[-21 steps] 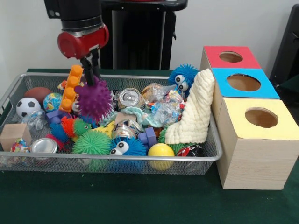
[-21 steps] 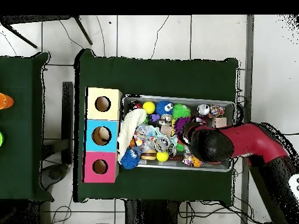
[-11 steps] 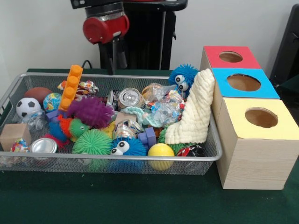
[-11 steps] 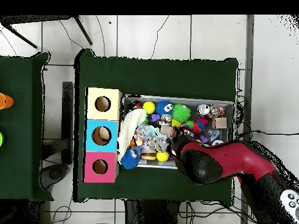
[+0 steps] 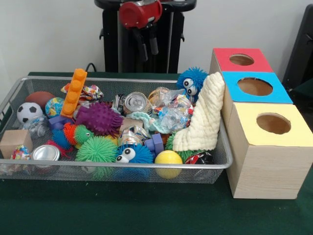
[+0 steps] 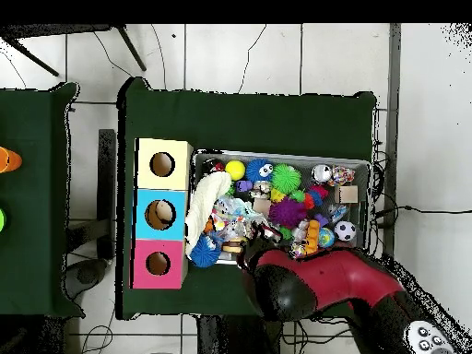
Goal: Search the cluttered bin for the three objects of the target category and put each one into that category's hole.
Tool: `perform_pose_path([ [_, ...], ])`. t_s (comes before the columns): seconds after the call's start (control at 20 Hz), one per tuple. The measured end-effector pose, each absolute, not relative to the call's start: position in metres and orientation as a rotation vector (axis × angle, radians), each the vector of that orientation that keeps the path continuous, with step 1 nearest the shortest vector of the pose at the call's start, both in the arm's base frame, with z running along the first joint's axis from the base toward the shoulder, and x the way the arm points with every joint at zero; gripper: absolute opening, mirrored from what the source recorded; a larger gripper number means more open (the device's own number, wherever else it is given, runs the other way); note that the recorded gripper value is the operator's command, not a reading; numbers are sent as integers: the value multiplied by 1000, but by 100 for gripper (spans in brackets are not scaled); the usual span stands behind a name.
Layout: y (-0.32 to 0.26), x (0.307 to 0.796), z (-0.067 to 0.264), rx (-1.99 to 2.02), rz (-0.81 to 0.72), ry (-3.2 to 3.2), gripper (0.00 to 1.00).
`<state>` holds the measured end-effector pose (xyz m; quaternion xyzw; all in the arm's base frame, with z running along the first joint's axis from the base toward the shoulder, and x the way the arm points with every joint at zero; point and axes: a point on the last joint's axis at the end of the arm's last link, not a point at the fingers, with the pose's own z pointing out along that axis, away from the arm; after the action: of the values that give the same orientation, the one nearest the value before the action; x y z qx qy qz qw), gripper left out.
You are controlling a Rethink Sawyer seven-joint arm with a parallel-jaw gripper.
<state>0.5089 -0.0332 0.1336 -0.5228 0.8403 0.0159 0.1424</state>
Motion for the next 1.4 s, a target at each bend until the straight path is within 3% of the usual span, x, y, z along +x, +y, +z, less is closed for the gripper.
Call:
perform_pose_path([
  [0.5, 10, 481, 109, -1405, 16, 2531, 100],
  [1.4, -35, 453, 41, -1191, 95, 2739, 100],
])
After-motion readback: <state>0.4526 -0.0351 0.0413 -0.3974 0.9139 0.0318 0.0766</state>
